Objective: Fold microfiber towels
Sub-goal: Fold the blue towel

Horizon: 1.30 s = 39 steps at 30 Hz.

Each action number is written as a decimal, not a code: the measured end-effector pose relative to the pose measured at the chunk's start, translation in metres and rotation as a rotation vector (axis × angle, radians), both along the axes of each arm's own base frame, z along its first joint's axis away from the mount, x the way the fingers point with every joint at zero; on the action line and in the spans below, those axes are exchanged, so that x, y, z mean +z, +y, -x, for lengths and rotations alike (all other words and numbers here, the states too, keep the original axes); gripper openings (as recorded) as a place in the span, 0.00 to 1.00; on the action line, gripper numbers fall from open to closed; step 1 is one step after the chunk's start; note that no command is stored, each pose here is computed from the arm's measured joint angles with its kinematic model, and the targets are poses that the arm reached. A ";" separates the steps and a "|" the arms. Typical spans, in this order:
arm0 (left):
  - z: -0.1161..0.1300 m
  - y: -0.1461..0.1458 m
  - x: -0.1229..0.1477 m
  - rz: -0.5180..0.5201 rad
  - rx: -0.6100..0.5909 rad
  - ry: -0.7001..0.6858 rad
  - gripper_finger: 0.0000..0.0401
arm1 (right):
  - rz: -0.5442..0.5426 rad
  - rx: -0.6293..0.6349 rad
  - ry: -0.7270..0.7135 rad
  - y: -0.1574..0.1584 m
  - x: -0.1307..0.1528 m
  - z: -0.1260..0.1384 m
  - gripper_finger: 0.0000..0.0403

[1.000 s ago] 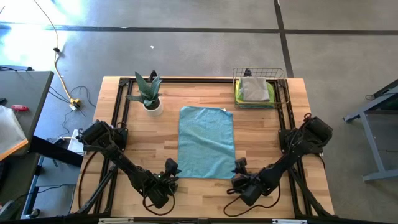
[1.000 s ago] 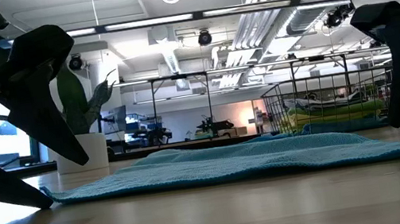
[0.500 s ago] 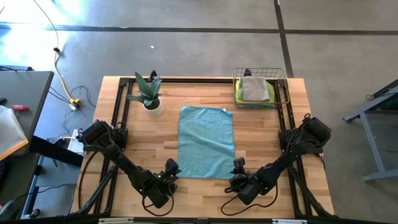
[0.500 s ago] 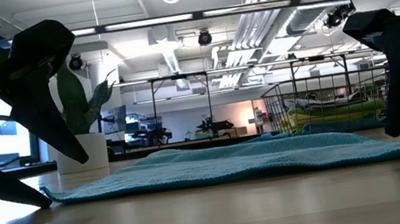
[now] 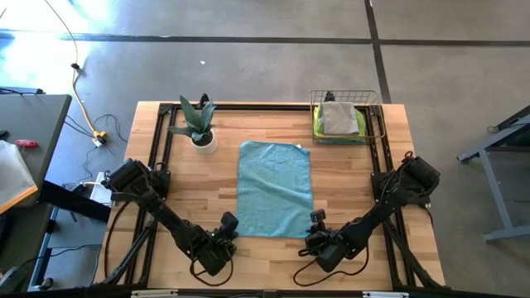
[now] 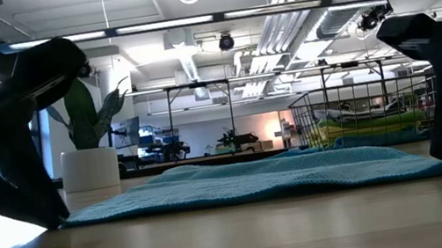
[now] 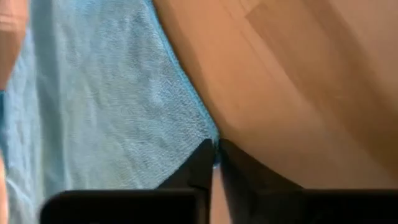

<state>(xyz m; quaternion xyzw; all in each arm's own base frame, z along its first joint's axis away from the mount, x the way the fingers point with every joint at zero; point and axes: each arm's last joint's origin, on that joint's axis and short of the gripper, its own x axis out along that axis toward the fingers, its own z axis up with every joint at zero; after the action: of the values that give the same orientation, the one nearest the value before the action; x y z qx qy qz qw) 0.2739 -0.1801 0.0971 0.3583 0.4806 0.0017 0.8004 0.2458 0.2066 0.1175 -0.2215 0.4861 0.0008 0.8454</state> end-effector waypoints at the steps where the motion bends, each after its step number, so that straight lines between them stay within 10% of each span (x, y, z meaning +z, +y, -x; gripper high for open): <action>1: 0.000 0.000 0.000 0.010 0.004 0.002 0.04 | -0.001 0.000 -0.001 0.000 0.000 0.000 0.17; 11: -0.001 -0.005 0.011 0.129 0.105 -0.059 0.01 | -0.134 -0.055 0.013 0.005 0.005 -0.006 0.02; 21: -0.023 -0.036 0.082 0.603 0.094 -0.008 0.00 | -0.533 0.019 0.139 0.037 0.060 -0.034 0.00; 39: -0.031 0.035 0.093 0.113 0.445 -0.033 0.00 | 0.028 -0.273 0.301 -0.057 0.072 -0.051 0.00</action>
<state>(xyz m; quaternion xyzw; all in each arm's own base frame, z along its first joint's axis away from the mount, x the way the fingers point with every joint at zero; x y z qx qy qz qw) 0.3046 -0.1451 0.1896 0.1983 0.5339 0.1570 0.8068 0.2970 0.1498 0.1891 -0.1627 0.6323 -0.0873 0.7524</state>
